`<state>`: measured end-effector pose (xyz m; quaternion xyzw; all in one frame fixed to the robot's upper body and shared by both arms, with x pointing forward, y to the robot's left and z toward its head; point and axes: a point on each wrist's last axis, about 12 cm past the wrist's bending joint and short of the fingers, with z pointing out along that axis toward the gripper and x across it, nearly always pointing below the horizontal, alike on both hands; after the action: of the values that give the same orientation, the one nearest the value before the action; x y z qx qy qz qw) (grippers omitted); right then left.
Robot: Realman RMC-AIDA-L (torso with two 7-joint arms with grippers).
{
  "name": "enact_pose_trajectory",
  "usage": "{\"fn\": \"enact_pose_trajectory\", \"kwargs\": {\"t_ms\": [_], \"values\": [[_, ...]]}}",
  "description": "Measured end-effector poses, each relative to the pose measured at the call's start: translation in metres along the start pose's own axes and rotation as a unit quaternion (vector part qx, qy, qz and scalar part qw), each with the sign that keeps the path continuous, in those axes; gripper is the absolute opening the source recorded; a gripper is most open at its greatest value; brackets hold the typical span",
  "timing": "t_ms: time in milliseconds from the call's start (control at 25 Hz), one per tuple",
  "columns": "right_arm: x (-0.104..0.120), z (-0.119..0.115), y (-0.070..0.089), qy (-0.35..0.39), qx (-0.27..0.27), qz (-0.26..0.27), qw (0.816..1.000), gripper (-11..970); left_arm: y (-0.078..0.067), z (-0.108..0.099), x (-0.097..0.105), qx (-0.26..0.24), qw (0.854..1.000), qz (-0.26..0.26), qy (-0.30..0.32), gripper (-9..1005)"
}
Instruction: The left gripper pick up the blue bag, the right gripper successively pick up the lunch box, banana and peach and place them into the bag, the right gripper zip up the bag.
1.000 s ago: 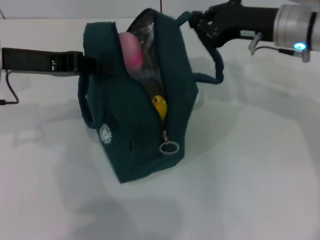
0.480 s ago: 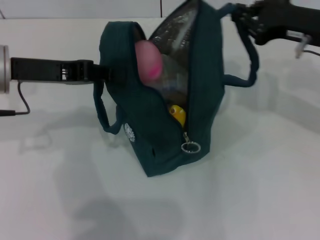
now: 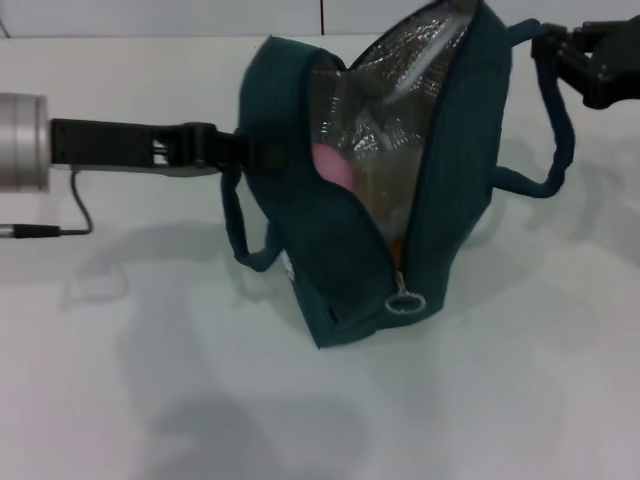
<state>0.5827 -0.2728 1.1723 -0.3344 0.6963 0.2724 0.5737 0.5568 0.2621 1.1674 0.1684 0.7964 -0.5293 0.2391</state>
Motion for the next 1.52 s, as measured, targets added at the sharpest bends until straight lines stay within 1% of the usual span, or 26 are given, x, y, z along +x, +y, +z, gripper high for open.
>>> {"fn": "enact_pose_trajectory", "kwargs": {"t_ms": [240,320,440,800,1000,1160,1240,1360,1440,1520], "values": [[0.003,0.0,0.005,0.006,-0.02,0.003,1.0,69,-0.003,0.026,-0.005,0.031,0.999,-0.009,0.03,34],[0.004,0.001,0.006,0.011,-0.024,0.002,1.0,69,-0.004,0.03,-0.005,0.035,0.999,-0.009,0.039,34],[0.006,0.002,0.007,0.02,-0.033,-0.002,0.999,69,-0.004,0.031,-0.004,0.035,0.998,-0.012,0.041,34],[0.018,0.011,0.007,0.034,-0.045,0.018,0.998,68,0.01,0.034,0.002,0.02,0.999,-0.035,0.018,35],[0.022,0.009,0.007,0.033,-0.048,0.007,0.998,81,0.014,0.033,0.006,0.016,0.999,-0.04,0.009,35],[0.023,0.003,0.006,0.027,-0.042,0.007,0.999,215,0.016,0.032,0.008,0.015,0.999,-0.045,0.005,34],[0.022,-0.003,0.007,0.016,-0.048,0.01,0.999,288,0.016,0.032,0.009,0.017,0.999,-0.048,0.003,34],[0.019,-0.018,0.015,-0.025,-0.085,-0.002,0.996,407,0.016,0.032,0.01,0.026,0.998,-0.051,-0.006,34],[0.017,-0.027,0.022,-0.051,-0.113,-0.017,0.992,487,0.016,0.031,0.011,0.033,0.998,-0.049,-0.015,35],[0.017,-0.035,0.032,-0.071,-0.152,-0.038,0.985,552,0.016,0.03,0.012,0.04,0.998,-0.048,-0.024,35]]}}
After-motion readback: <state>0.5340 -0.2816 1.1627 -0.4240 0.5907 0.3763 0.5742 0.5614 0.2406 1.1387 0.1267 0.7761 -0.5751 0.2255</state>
